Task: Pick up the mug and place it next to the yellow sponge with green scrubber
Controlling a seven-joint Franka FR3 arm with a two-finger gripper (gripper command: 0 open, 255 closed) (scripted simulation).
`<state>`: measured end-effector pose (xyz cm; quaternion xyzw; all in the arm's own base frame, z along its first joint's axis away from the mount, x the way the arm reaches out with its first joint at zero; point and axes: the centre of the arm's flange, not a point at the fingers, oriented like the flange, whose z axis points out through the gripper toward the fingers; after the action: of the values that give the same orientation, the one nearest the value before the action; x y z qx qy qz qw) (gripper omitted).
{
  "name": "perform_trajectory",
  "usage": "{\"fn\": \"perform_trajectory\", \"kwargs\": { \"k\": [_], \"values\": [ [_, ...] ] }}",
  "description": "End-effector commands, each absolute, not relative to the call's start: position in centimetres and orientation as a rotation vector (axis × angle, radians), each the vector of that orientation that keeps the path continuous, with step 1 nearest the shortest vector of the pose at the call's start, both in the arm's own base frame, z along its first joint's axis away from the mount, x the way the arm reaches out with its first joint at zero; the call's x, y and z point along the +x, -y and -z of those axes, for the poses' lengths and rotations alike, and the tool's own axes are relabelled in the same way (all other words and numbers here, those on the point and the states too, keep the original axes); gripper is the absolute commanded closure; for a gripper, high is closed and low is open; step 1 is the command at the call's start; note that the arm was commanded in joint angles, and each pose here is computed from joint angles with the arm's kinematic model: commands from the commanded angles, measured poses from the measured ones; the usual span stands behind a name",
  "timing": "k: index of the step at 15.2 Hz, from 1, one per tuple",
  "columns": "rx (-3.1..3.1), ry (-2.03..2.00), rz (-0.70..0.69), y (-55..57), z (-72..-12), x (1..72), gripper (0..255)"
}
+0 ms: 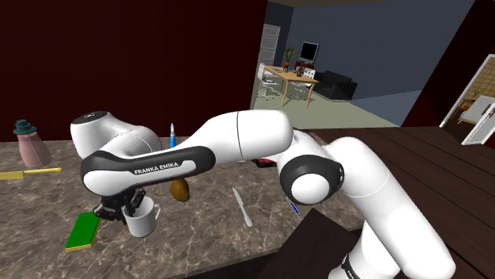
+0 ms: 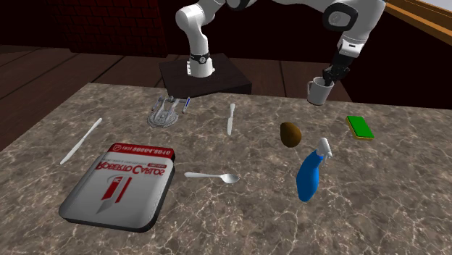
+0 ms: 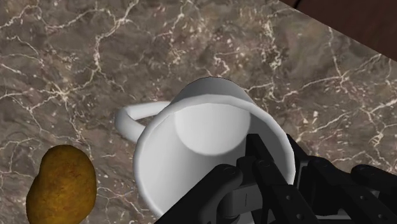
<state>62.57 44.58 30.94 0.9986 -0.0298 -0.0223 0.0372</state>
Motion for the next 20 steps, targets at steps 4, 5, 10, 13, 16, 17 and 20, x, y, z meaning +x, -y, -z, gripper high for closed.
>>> {"fn": "perform_trajectory", "kwargs": {
  "k": [4, 5, 10, 13, 16, 17, 20],
  "values": [
    [3.066, 0.091, 0.067, -44.5, -28.3, 62.6, 255],
    [3.066, 0.091, 0.067, -44.5, -27.8, 62.6, 255],
    [3.066, 0.091, 0.067, -44.5, -25.1, 62.6, 255],
    [3.066, 0.091, 0.067, -44.5, -24.1, 62.6, 255],
    [3.066, 0.091, 0.067, -44.5, -24.1, 62.6, 255],
    [3.066, 0.091, 0.067, -44.5, -24.1, 62.6, 255],
    [3.066, 0.091, 0.067, -44.5, -24.1, 62.6, 0]
  ]
}}
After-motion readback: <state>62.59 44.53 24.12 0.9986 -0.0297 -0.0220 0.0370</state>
